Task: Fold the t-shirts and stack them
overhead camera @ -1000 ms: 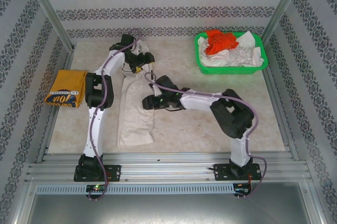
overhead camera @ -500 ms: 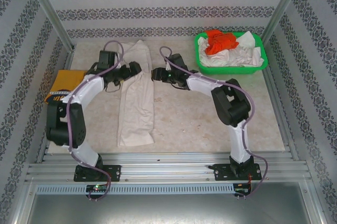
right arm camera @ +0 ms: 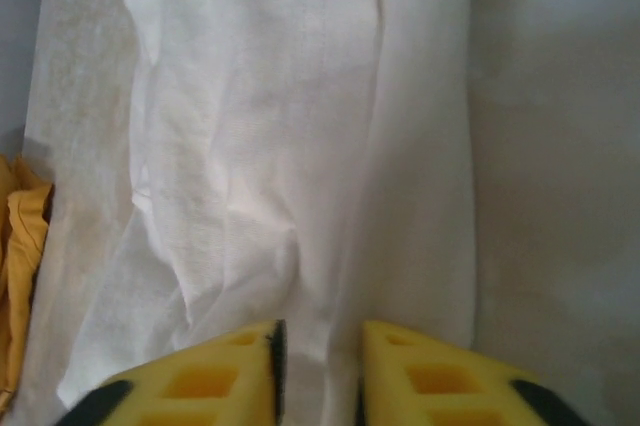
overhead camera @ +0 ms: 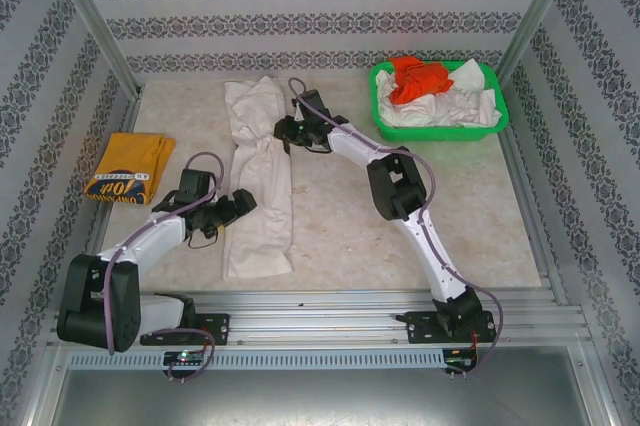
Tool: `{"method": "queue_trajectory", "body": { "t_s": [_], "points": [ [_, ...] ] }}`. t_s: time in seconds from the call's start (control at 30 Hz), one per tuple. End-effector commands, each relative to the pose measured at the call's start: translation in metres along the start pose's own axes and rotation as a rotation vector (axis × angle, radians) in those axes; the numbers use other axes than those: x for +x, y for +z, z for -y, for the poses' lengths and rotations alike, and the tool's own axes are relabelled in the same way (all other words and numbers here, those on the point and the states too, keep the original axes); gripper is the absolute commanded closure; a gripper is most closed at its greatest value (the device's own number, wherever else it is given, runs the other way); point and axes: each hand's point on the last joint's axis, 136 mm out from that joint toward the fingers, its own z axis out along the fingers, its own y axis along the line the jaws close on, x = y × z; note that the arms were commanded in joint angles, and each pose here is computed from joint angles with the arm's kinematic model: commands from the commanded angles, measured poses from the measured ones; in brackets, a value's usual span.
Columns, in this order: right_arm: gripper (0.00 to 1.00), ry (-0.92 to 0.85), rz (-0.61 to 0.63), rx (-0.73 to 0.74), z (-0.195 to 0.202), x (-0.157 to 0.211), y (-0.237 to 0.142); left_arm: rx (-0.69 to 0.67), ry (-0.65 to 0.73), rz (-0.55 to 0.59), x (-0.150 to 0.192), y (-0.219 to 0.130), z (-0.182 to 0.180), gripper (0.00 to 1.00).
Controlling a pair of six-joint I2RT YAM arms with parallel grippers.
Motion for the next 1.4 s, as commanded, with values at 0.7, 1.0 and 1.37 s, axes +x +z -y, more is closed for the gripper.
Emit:
{"method": "queue_trajectory", "body": {
  "t_s": [0.7, 1.0, 1.37],
  "points": [
    [1.00, 0.122, 0.041, 0.353, 0.100, -0.021, -0.079, 0.080, -0.117, -0.223, 0.068, 0.024, 0.003, 0.42],
    [1.00, 0.202, 0.100, 0.380, 0.143, -0.037, -0.106, 0.130, -0.096, -0.218, 0.060, 0.021, 0.025, 0.25],
    [0.55, 0.018, 0.171, 0.186, 0.079, -0.056, -0.143, 0.177, -0.022, -0.142, 0.041, 0.016, 0.044, 0.00]
  ]
}}
